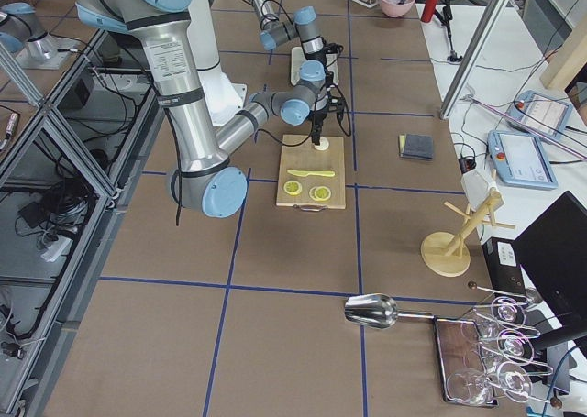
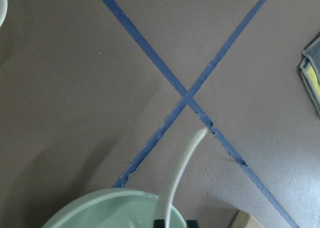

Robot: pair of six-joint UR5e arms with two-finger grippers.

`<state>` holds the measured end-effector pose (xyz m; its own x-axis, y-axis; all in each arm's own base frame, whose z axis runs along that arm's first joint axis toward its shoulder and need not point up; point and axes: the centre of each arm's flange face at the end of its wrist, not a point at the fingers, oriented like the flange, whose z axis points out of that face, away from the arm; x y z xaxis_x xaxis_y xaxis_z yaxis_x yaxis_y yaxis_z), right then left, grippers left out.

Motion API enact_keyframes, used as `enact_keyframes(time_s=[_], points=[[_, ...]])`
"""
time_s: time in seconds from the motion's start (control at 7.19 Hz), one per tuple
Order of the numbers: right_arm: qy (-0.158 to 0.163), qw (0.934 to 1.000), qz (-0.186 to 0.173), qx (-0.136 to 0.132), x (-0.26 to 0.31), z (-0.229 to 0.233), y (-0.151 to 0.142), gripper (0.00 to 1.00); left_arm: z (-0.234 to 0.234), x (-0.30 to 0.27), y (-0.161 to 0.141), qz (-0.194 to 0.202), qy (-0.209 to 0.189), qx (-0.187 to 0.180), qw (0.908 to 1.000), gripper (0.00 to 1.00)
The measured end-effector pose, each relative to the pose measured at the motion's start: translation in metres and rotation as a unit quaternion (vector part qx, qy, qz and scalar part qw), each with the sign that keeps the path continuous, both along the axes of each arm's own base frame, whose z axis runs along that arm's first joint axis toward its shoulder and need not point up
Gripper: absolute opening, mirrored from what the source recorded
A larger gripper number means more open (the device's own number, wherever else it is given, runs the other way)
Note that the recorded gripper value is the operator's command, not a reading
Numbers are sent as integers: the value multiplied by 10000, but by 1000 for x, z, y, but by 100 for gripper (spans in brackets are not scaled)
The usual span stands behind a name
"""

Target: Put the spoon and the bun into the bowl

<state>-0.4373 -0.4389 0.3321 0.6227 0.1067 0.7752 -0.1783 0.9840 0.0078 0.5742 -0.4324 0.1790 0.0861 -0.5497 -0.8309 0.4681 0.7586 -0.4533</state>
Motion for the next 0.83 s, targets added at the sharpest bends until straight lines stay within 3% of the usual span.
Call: enact_keyframes(time_s=[0.42, 0.56, 0.83], points=[[91, 10000, 5, -40, -10, 7, -5, 90, -4, -34, 20, 346, 169, 189, 9991, 100], [120, 9999, 49, -17, -15, 5, -11, 76, -5, -41, 22, 364, 200, 201, 9989, 100], [184, 9998, 116, 5, -20, 6, -17, 32, -6, -50, 17, 316, 220, 212, 9990, 100]])
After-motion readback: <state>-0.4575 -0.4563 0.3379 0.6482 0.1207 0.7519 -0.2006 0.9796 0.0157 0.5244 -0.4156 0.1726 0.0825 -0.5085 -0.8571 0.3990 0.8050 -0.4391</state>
